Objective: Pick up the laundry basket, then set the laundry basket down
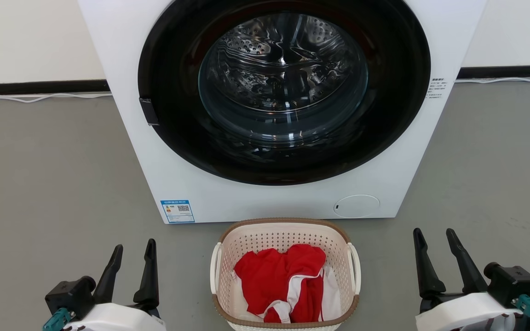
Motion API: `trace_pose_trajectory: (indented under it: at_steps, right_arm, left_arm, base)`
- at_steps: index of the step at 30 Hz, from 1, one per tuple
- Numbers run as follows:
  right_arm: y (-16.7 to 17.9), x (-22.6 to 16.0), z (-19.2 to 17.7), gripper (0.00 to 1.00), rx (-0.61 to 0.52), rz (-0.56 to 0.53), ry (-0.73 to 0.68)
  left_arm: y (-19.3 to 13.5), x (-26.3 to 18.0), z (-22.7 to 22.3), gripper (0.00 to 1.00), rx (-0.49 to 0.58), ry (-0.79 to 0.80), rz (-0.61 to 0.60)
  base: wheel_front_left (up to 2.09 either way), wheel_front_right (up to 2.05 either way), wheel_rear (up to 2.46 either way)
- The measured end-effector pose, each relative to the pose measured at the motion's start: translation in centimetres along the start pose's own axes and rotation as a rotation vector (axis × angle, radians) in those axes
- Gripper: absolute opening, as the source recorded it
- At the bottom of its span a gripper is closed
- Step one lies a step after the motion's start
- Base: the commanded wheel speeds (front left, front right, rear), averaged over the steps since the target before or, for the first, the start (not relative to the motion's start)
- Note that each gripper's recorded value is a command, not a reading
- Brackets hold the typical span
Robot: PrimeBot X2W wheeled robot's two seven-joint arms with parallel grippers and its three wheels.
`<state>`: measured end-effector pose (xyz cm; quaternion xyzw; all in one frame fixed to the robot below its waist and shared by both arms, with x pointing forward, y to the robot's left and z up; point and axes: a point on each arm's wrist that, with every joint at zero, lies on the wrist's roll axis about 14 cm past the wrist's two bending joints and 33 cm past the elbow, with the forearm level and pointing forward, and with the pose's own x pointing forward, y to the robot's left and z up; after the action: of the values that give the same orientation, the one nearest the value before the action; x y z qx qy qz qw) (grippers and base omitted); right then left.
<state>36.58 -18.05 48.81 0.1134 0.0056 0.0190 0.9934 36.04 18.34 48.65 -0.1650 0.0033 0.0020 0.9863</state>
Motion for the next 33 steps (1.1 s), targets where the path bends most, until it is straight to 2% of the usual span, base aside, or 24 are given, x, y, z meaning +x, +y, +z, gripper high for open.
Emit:
trace_pose_trajectory:
  at_steps: [22, 33]
  right_arm:
    - [0.09, 0.07, 0.34, 1.0, -0.253, 0.032, -0.028]
    - [0.03, -0.01, 0.2, 1.0, -0.258, 0.031, -0.023]
  left_arm:
    - [-0.7, 0.04, 0.45, 1.0, 0.226, -0.034, -0.051]
    - [-0.82, 0.1, 0.43, 1.0, 0.23, -0.038, -0.056]
  base:
    - [0.0, 0.0, 0.0]
    - [0.0, 0.0, 0.0]
